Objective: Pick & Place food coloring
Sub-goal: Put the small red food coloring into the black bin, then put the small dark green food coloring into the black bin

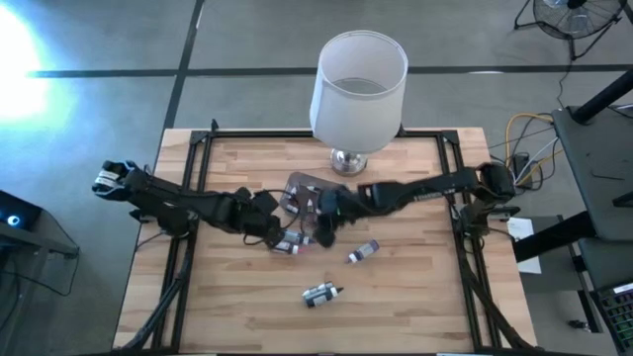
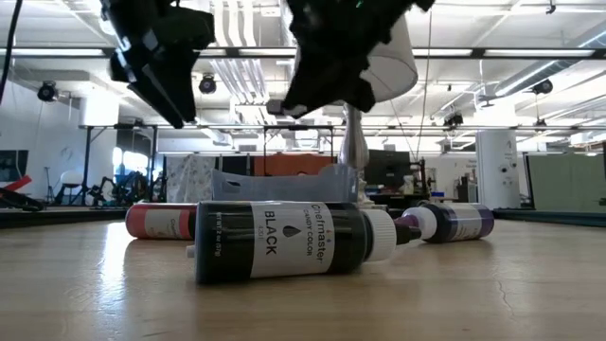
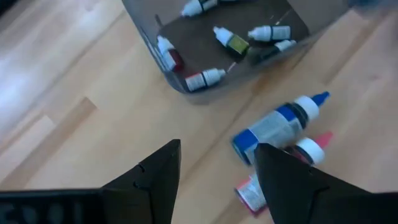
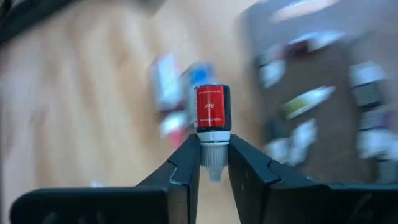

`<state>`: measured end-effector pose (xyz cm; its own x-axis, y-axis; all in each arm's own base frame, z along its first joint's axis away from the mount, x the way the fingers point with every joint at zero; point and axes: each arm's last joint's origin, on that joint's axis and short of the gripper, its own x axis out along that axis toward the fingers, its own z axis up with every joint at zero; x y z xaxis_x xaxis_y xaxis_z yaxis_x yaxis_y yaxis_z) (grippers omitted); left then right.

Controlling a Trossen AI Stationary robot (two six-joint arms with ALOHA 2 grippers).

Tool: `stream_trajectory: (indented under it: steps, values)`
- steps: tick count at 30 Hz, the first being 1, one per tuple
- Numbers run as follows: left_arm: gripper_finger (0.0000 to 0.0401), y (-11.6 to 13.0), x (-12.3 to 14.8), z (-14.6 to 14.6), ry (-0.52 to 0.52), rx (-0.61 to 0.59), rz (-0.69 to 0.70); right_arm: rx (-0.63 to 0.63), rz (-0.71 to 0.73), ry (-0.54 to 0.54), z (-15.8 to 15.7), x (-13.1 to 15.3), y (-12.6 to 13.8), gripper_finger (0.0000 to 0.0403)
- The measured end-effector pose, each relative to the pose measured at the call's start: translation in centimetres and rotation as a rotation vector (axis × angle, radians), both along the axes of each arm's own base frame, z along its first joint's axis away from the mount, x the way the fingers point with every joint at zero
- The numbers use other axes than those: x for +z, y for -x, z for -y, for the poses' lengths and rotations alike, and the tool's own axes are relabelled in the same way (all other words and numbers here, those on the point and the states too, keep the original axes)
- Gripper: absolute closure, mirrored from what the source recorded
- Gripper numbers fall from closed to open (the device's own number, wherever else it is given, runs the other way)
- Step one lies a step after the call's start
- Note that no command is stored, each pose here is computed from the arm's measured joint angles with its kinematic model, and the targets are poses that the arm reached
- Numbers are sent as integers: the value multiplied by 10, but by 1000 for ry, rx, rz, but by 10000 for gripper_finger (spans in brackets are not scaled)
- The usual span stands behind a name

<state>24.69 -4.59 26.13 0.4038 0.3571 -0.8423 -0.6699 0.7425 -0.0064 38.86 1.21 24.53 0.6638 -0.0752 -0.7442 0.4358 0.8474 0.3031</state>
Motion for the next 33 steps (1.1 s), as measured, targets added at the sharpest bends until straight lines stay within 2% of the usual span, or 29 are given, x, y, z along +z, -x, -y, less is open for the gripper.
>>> stream_trajectory:
  steps: [5,10,14,19,24,27,33]
  values:
    - [226,1,0,-4,-56,-5,-15,-195,-79,-45,53,-16,8,294]
    - [226,-2,1,6,-75,-16,32,-160,-118,-124,64,-16,14,219]
    - [226,-11,2,10,-45,-16,124,-85,-173,-89,45,-16,18,168]
    - [227,-30,2,18,81,-69,244,112,-211,64,-1,-4,29,133]
    - [227,-54,-12,29,188,-94,318,275,-293,79,-47,-10,45,135]
    - [227,-63,-27,41,266,-77,309,349,-297,88,-71,-16,52,143]
    - [227,-67,-56,73,360,-30,239,384,-260,132,-98,-20,57,157]
